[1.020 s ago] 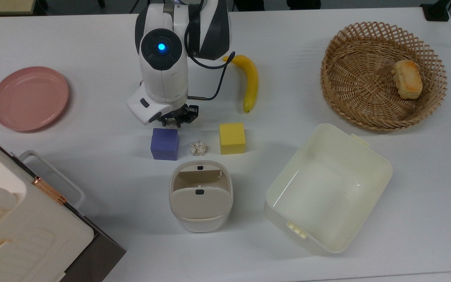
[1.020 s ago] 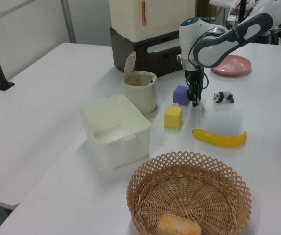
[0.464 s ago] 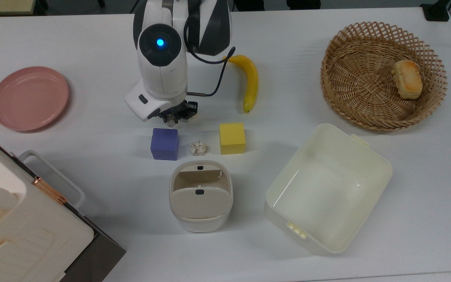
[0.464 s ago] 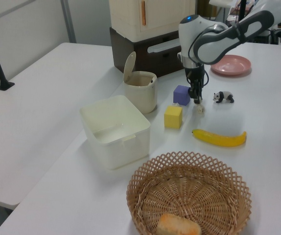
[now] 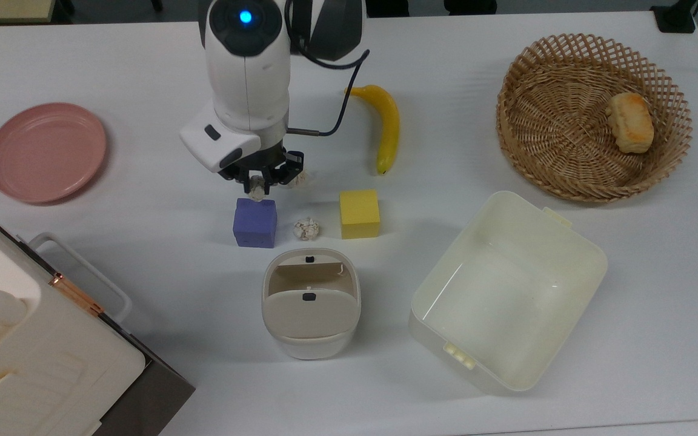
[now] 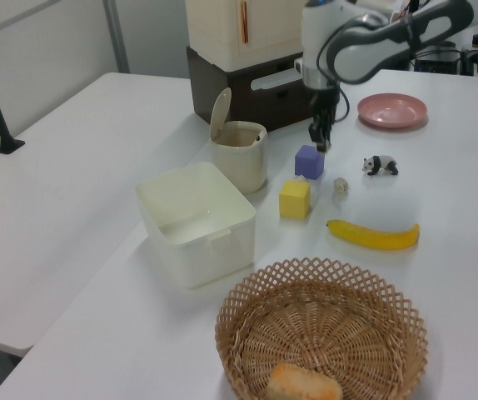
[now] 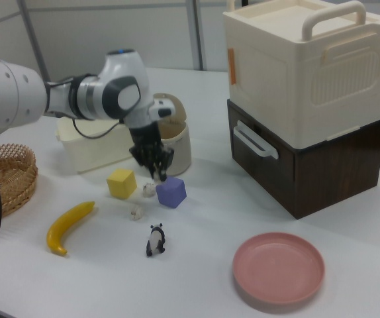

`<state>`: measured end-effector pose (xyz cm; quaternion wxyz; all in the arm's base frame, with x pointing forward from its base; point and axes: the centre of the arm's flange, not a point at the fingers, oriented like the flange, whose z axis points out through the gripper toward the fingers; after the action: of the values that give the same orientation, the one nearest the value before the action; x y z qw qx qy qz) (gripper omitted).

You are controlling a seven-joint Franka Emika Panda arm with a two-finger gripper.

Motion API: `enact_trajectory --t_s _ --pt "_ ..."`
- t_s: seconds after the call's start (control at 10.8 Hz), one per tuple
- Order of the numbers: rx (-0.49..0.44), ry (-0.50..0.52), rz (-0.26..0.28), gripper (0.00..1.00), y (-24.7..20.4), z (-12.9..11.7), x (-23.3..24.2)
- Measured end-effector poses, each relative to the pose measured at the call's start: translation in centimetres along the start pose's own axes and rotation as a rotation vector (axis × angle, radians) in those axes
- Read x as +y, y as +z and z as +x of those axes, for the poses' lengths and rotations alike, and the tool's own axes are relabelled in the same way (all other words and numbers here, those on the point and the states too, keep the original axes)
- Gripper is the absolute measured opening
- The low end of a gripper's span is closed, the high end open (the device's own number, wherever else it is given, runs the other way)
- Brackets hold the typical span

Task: Grab it up and put it in the trash
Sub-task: 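Close the gripper on the crumpled paper ball and lift it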

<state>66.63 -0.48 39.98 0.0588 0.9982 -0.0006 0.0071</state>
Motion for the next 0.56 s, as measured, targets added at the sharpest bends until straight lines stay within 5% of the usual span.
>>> enact_trajectory --t_s 0.56 --pt "0.264 -0.013 -0.006 0.29 -6.0 3.2 -0.4"
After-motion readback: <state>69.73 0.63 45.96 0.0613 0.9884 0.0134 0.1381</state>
